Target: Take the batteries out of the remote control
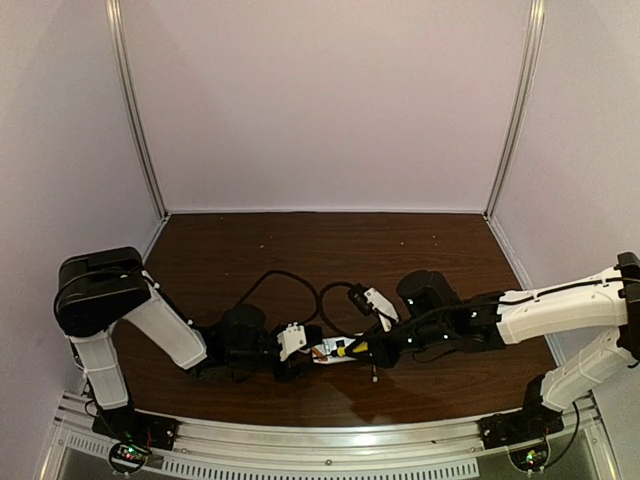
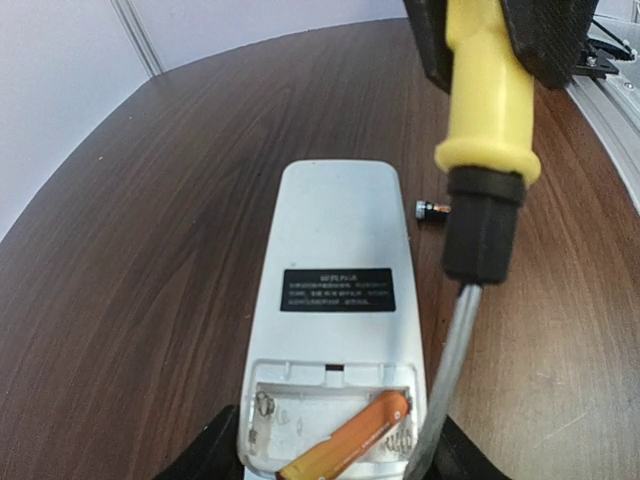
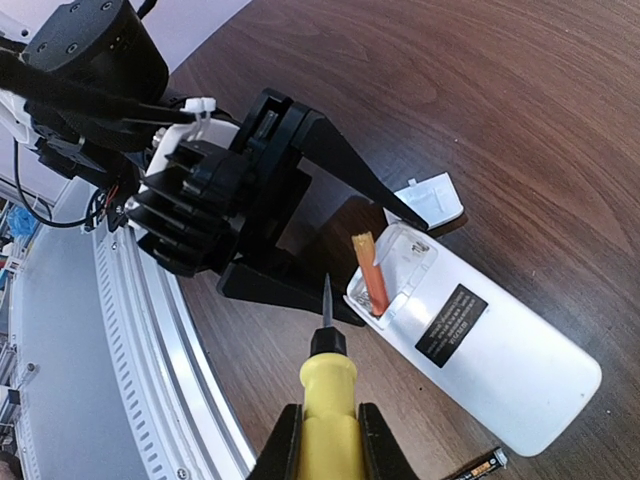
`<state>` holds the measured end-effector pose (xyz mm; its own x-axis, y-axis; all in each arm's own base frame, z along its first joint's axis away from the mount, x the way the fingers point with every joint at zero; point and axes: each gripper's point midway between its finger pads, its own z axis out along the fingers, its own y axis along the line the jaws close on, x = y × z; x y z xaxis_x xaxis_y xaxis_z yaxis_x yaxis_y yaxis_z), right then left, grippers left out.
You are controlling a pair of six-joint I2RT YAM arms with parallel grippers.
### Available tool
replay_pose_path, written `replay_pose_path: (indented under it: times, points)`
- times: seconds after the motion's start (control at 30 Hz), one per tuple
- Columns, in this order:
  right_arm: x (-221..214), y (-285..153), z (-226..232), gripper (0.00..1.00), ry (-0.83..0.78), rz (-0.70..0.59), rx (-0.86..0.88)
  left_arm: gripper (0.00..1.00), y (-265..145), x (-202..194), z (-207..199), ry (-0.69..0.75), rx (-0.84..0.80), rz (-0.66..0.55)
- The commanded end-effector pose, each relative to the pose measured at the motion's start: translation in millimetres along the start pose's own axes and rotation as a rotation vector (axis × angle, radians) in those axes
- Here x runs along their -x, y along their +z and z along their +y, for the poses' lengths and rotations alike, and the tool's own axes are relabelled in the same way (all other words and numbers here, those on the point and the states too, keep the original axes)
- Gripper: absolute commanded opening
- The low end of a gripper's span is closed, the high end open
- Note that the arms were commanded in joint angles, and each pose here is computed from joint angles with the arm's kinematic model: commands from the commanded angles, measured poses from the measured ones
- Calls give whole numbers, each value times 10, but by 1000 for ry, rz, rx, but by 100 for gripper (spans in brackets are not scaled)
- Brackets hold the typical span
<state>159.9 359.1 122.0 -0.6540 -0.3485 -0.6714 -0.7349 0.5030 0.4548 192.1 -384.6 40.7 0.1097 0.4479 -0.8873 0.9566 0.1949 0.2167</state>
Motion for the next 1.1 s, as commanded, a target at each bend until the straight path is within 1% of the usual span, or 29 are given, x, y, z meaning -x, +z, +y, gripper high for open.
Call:
replay_pose_path:
  times: [0.0,0.1,0.47,0.7,0.8,1.07]
  points:
    - [169,8,65,0,-17,-71,-1,0,-19,243,67,28,6,-72]
    - [195,-5,59,0,-15,-90,-3,0,-22,248,65,29,5,-72]
    - [161,104,11,0,-9,-69,-38,0,-22,264,55,27,-4,-75]
    - [138,88,-97,0,5,-59,-127,0,-21,266,69,25,3,-75]
    - [176,15,-163,0,21,-82,-173,0,-20,267,67,25,2,-75]
    - [178,-61,-72,0,27,-92,-128,0,-13,256,66,23,1,-72]
